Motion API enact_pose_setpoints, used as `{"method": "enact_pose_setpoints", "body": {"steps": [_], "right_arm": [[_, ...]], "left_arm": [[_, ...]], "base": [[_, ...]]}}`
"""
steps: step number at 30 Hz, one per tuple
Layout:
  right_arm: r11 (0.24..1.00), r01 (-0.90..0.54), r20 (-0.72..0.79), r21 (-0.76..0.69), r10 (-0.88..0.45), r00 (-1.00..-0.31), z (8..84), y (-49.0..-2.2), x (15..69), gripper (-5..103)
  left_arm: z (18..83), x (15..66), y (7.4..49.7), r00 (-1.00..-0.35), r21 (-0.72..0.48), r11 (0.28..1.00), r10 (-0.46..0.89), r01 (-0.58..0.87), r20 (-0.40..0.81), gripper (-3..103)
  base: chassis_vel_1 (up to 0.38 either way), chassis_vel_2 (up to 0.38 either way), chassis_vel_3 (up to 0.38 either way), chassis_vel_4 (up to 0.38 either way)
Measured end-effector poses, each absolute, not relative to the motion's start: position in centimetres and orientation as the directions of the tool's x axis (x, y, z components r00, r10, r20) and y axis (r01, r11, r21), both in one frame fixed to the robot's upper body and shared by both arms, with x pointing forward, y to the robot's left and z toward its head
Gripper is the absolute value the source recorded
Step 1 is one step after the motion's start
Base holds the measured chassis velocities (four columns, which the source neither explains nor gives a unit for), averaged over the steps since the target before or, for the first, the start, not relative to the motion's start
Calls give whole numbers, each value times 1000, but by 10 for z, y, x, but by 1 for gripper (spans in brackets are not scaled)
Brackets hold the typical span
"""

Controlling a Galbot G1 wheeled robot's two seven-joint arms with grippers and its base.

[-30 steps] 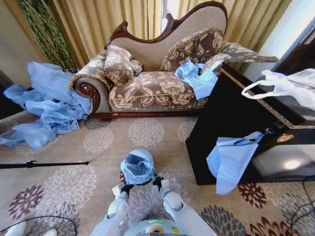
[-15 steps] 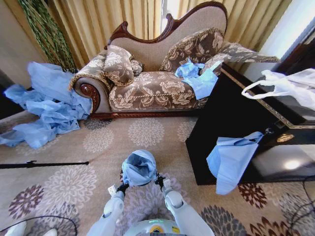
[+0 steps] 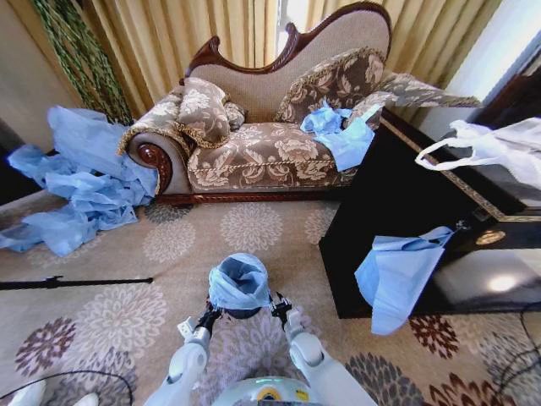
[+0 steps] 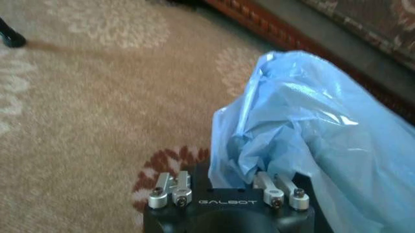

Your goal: Place a garbage bag over the trash bin.

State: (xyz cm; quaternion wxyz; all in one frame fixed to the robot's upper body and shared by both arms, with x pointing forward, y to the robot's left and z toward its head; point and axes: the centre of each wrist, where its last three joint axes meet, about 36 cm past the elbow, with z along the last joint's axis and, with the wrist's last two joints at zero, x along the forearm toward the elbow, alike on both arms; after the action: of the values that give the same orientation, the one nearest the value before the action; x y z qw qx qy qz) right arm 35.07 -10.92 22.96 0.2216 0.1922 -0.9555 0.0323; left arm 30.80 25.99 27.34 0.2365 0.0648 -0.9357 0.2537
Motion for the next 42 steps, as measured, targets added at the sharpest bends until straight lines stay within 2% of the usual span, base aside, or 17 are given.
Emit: {"method": "enact_pose_setpoints", "body": {"steps": [3, 4, 5, 6, 7, 8, 11, 12, 13, 16, 22, 27, 31, 33, 35, 37, 42], "right_arm": [[922, -387, 433, 32, -362, -825, 232, -109, 342, 51], [920, -390, 434, 37, -366, -823, 232, -108, 338, 61], [920, -390, 434, 37, -366, -823, 232, -108, 338, 61], [918, -395, 431, 46, -375, -821, 230, -106, 329, 73], [917, -396, 427, 48, -377, -822, 228, -105, 326, 73], [915, -400, 420, 48, -382, -823, 226, -103, 322, 83], [912, -407, 420, 45, -387, -821, 224, -104, 321, 83], [909, -414, 425, 40, -390, -817, 220, -105, 321, 94], [908, -417, 426, 36, -391, -816, 219, -106, 323, 94], [902, -431, 423, 7, -393, -816, 214, -111, 328, 100], [860, -480, 349, -172, -403, -846, 194, -129, 334, 100], [859, -471, 289, -198, -408, -866, 189, -129, 330, 100], [898, -420, 279, -132, -373, -885, 187, -123, 326, 100], [933, -357, 303, 48, -354, -885, 200, -114, 318, 100], [935, -336, 313, 116, -356, -881, 208, -112, 316, 100], [910, -271, 358, 315, -378, -854, 232, -109, 309, 100], [872, -243, 385, 424, -416, -824, 252, -119, 305, 100]], "left_arm": [[274, 301, 263, -883, -438, 867, -6, -239, 470, 53], [273, 297, 265, -884, -431, 871, -9, -237, 468, 58], [273, 297, 265, -884, -431, 871, -9, -237, 468, 58], [268, 290, 270, -885, -410, 882, -18, -233, 465, 64], [263, 286, 273, -884, -398, 887, -23, -233, 467, 69], [251, 280, 278, -880, -377, 897, -26, -230, 475, 80], [241, 276, 283, -876, -360, 906, -24, -224, 483, 85], [234, 273, 286, -873, -343, 915, -20, -213, 488, 90], [230, 271, 288, -872, -328, 922, -18, -204, 490, 95], [222, 267, 293, -874, -294, 940, -8, -172, 485, 100], [222, 262, 299, -877, -281, 946, -4, -159, 481, 100], [226, 263, 299, -881, -283, 945, -9, -162, 473, 100], [228, 267, 297, -883, -287, 943, -15, -168, 470, 100], [229, 270, 294, -884, -292, 941, -16, -172, 468, 100], [229, 271, 294, -884, -293, 941, -16, -172, 467, 100], [229, 273, 292, -885, -295, 940, -15, -170, 465, 100], [229, 273, 290, -885, -296, 940, -12, -169, 466, 100]], "base": [[0, 0, 0, 0], [0, 0, 0, 0], [0, 0, 0, 0], [0, 0, 0, 0], [0, 0, 0, 0], [0, 0, 0, 0], [0, 0, 0, 0], [0, 0, 0, 0], [0, 0, 0, 0], [0, 0, 0, 0], [0, 0, 0, 0], [0, 0, 0, 0], [0, 0, 0, 0], [0, 0, 0, 0], [0, 0, 0, 0], [0, 0, 0, 0], [0, 0, 0, 0]]}}
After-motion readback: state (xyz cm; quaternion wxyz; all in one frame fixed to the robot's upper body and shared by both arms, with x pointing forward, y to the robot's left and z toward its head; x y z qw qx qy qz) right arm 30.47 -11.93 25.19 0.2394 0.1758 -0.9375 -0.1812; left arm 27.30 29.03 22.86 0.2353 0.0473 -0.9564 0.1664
